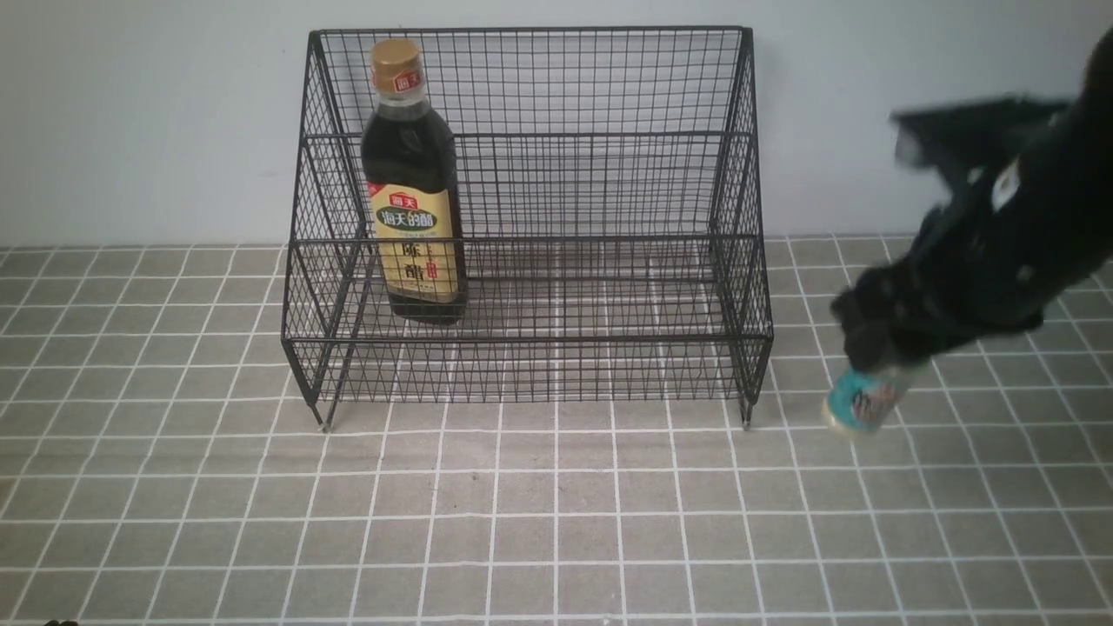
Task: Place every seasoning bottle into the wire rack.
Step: Use the right arm to put the condiment bottle back on the shelf
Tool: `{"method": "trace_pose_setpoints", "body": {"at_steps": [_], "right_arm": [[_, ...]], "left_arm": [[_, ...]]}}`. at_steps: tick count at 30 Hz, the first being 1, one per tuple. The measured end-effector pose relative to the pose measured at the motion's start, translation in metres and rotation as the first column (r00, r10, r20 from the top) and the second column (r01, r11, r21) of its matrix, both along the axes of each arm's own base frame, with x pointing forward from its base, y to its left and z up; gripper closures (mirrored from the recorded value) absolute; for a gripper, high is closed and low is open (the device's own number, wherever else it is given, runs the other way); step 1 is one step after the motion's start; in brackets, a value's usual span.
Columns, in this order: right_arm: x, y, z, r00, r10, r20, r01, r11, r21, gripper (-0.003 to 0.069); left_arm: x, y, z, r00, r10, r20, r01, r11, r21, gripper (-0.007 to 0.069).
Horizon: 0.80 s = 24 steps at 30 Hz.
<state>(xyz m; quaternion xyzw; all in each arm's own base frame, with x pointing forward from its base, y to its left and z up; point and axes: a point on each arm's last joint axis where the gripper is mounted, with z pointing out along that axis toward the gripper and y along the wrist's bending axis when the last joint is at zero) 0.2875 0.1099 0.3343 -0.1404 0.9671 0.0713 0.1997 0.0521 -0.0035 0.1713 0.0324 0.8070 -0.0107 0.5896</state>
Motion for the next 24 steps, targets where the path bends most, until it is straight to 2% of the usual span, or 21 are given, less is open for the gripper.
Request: {"method": "trace_pose_setpoints", "body": {"at_steps": [4, 9, 15, 24], "right_arm": [[-0.001, 0.018, 0.036, 0.995, 0.050, 0.087, -0.053, 0.998, 0.033, 0.0306], [0.016, 0.053, 0.049, 0.981, 0.122, 0.151, -0.124, 0.992, 0.004, 0.0306], [0.066, 0.088, 0.009, 0.984, 0.149, 0.103, -0.140, 0.987, -0.084, 0.0306], [0.104, 0.109, -0.057, 0.990, 0.140, -0.013, -0.141, 0.981, -0.133, 0.0306]], "left_arm": [[0.000, 0.000, 0.000, 1.000, 0.000, 0.000, 0.000, 1.000, 0.000, 0.0632], [0.000, 0.000, 0.000, 1.000, 0.000, 0.000, 0.000, 1.000, 0.000, 0.0632], [0.000, 0.000, 0.000, 1.000, 0.000, 0.000, 0.000, 1.000, 0.001, 0.0632], [0.000, 0.000, 0.000, 1.000, 0.000, 0.000, 0.000, 1.000, 0.001, 0.0632]]}}
